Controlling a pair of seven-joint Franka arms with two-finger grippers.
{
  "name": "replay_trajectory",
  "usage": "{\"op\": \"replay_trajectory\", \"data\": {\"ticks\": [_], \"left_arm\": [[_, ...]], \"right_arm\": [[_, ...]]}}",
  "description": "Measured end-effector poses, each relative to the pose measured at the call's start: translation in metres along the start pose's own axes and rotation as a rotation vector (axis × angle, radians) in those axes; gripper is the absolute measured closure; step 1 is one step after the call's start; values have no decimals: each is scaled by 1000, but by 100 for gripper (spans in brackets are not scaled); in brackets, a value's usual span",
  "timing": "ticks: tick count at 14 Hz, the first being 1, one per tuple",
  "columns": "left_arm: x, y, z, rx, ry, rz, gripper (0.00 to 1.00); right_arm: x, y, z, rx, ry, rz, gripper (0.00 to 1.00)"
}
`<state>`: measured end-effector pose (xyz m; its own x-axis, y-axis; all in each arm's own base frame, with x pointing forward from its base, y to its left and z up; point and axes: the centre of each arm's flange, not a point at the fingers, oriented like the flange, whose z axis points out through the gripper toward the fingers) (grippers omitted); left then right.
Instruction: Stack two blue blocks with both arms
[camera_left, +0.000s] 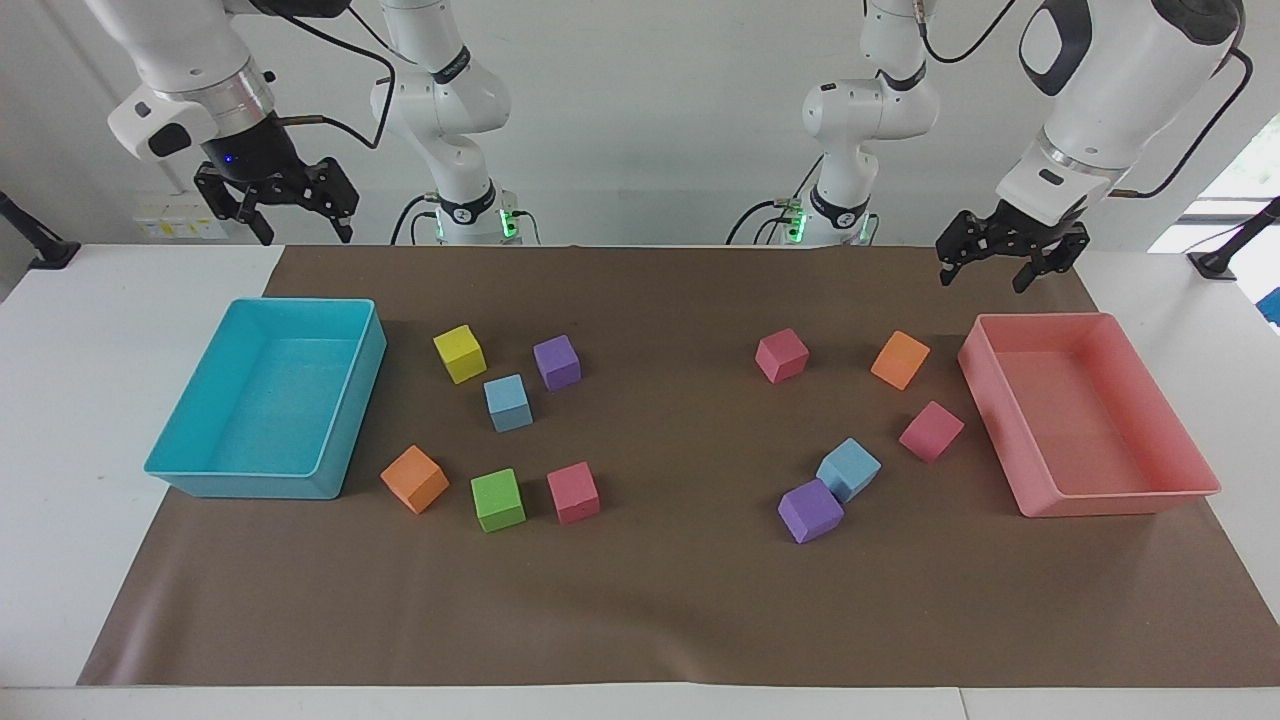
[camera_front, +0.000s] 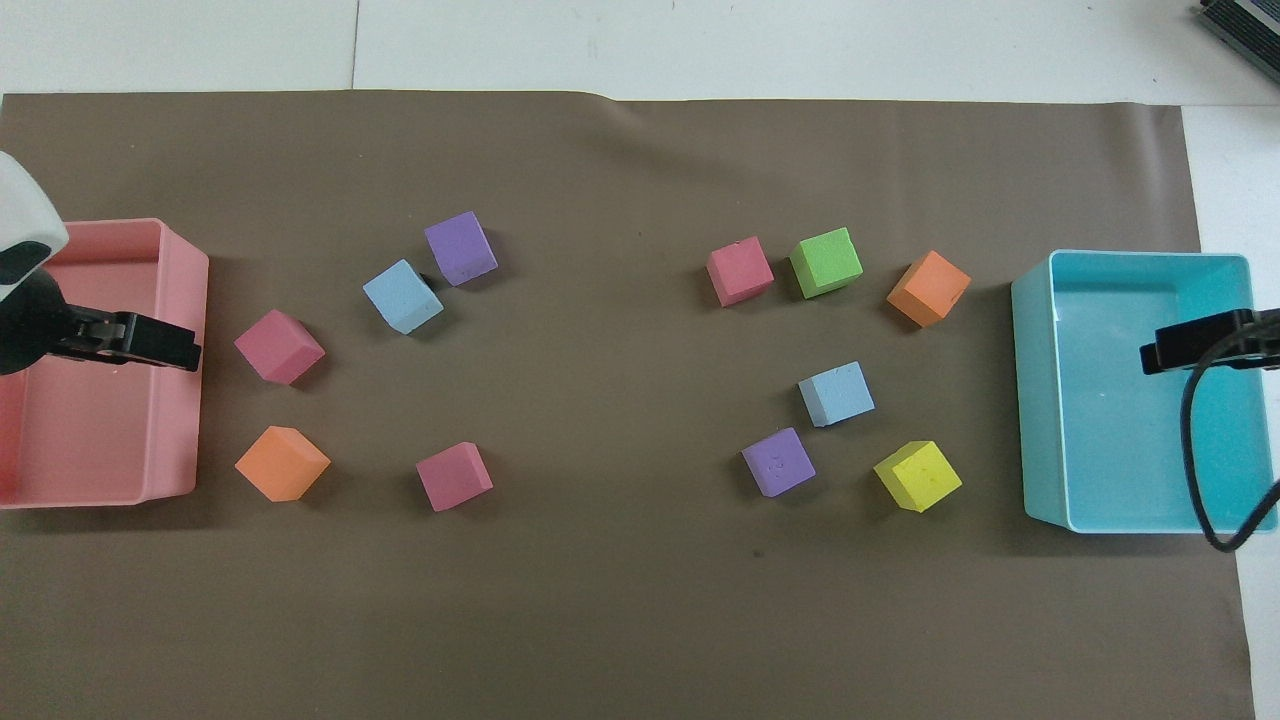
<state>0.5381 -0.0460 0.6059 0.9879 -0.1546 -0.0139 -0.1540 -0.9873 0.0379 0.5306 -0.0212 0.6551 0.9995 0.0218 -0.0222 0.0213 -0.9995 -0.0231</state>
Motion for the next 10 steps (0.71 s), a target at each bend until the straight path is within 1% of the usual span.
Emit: {"op": "replay_trajectory", "data": {"ticks": [8, 10], "left_arm": [[-1, -3, -1, 0, 0, -6, 0], [-1, -3, -1, 0, 1, -6, 0]], "right_arm": [[0, 4, 0, 2, 0, 7, 0], [0, 4, 0, -11, -1, 4, 0]]}}
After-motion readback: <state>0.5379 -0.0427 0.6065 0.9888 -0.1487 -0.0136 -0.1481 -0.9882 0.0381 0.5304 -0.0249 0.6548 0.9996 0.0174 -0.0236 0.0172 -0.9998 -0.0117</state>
